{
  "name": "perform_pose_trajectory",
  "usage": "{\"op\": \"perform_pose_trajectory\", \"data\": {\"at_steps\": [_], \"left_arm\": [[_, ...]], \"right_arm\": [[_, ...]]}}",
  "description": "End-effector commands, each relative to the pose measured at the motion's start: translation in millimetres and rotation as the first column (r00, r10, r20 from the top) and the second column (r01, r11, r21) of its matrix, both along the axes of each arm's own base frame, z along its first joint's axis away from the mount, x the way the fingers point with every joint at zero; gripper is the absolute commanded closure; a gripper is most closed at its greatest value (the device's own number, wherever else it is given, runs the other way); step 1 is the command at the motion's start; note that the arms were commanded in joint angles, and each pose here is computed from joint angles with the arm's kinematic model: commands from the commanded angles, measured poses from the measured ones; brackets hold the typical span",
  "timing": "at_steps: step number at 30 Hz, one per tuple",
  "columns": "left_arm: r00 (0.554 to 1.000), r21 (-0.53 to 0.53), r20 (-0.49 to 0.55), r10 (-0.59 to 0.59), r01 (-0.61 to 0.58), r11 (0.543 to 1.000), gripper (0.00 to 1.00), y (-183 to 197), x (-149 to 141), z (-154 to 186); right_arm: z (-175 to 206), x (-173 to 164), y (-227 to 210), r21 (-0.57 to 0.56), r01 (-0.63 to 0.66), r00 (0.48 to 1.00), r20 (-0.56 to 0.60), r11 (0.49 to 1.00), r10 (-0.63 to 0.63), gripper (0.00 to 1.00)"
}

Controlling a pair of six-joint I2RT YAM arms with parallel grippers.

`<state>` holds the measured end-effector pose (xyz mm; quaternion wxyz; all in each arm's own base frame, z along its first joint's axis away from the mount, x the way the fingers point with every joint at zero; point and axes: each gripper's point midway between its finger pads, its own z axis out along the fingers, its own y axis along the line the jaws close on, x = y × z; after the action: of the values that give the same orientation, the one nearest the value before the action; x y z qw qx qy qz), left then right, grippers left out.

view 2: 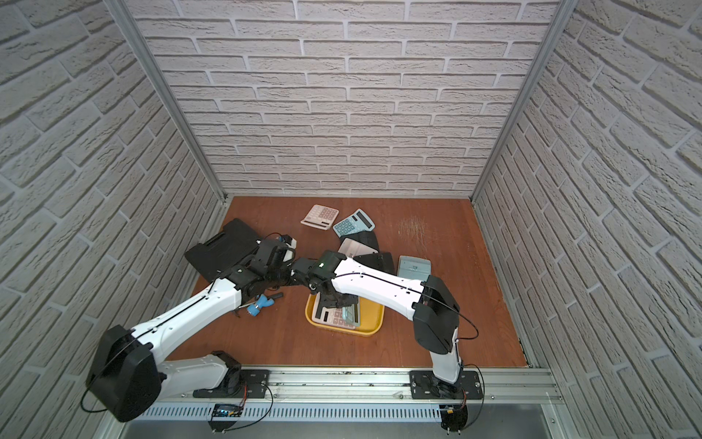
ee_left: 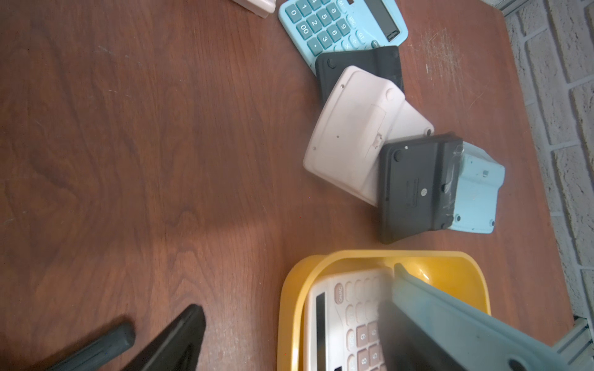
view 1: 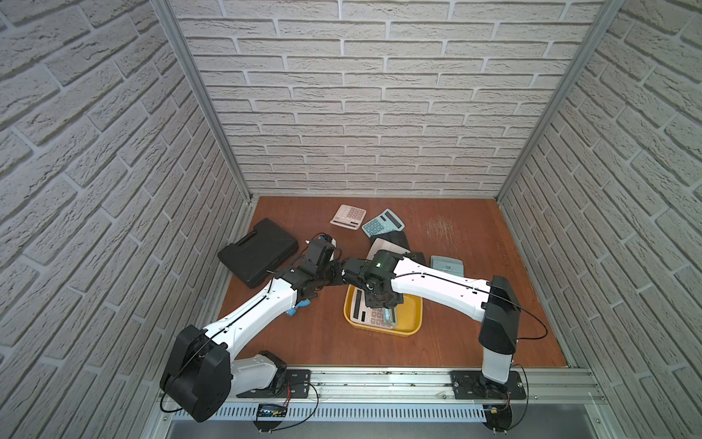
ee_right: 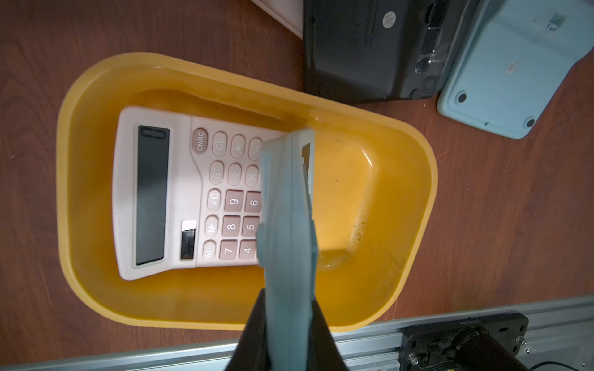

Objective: Put the calculator in the storage box
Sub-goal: Place the calculator in the storage box.

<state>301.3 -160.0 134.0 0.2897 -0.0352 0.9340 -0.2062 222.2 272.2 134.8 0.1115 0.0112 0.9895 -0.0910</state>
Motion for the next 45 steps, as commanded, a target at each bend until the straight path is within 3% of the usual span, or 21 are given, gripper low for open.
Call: {"op": "perform_pose_trajectory", "data": {"at_steps": [1, 6, 20, 29, 35, 45], "left_arm": [[1.000, -0.001, 0.028, 0.003, -0.003, 1.000, 0.13, 4, -1, 6], [0.999, 0.001, 0.035, 0.011, -0.011, 1.000, 0.12, 8, -3, 10], [0.999, 0.005, 0.040, -0.024, 0.024, 1.000, 0.12, 0, -14, 20], [0.997, 0.100, 0.034, -0.064, 0.060, 0.993, 0.12, -12, -20, 19], [0.997, 0.106, -0.018, -0.078, 0.080, 0.991, 0.10, -17, -21, 0], [0.994, 0.057, -0.043, -0.101, 0.103, 0.993, 0.02, -30, -19, -8]], "right_arm": [[14, 0, 4, 0.032, -0.016, 1.000, 0.012, 0.999, 0.015, 0.65], [21, 2, 8, 0.067, -0.038, 0.999, 0.029, 0.997, 0.036, 0.43], [43, 15, -1, 0.134, -0.211, 0.966, 0.177, 0.968, 0.186, 0.23], [35, 13, -10, 0.337, -0.330, 0.936, 0.235, 0.882, 0.260, 0.13], [27, 15, -47, 0.454, -0.272, 0.953, 0.251, 0.848, 0.172, 0.00], [-1, 17, -117, 0.547, -0.109, 0.979, 0.205, 0.830, -0.007, 0.00]]}}
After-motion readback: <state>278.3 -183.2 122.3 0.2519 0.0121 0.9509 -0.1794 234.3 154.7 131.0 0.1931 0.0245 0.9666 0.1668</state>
